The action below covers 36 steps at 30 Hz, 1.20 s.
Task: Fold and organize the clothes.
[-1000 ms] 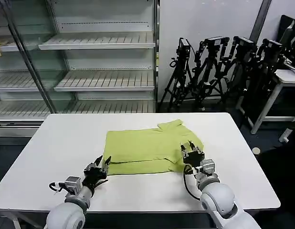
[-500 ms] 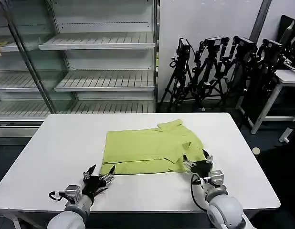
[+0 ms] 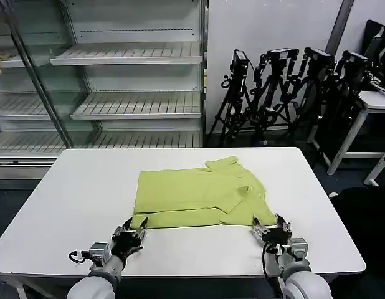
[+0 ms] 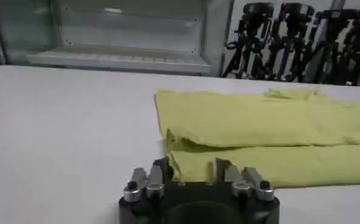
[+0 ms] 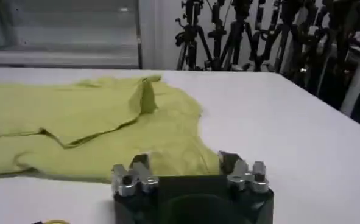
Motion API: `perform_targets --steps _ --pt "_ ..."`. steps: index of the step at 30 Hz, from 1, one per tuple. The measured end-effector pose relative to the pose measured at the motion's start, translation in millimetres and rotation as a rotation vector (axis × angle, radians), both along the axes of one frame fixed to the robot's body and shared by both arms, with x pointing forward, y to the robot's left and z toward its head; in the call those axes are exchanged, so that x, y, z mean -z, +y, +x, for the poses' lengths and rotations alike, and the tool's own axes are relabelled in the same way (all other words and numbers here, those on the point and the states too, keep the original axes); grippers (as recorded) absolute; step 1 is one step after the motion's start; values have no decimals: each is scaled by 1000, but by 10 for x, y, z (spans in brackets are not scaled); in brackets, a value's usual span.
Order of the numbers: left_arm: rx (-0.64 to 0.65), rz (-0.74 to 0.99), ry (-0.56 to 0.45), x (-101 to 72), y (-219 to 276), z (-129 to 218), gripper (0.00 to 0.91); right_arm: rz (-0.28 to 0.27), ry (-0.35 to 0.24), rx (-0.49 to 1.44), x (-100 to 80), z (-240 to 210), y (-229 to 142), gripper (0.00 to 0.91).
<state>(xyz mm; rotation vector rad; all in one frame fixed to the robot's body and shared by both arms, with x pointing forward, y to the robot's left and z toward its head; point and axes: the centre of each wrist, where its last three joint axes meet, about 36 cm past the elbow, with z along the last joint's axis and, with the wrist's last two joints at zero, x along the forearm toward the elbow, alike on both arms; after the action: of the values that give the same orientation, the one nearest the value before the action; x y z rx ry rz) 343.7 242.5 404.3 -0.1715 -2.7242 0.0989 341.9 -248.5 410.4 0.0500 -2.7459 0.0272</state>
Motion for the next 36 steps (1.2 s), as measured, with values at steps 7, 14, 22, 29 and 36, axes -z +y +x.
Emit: perform_targets --steps 7,14,22,29,36 --pt "-12 -11 13 61 -7 -32 40 -3 1 -3 5 -121 42 0" --pt "-7 -13 23 43 18 -93 40 -30 -1 1 -49 -255 34 0" --pt "-10 -5 31 -55 42 -288 40 -59 -17 -11 -206 -508 59 0" --pt "-40 -2 37 -167 23 -540 40 -80 -15 -31 -321 -786 107 0" --pt "-67 17 53 -276 49 -777 695 -101 18 -62 -368 -1027 186 544"
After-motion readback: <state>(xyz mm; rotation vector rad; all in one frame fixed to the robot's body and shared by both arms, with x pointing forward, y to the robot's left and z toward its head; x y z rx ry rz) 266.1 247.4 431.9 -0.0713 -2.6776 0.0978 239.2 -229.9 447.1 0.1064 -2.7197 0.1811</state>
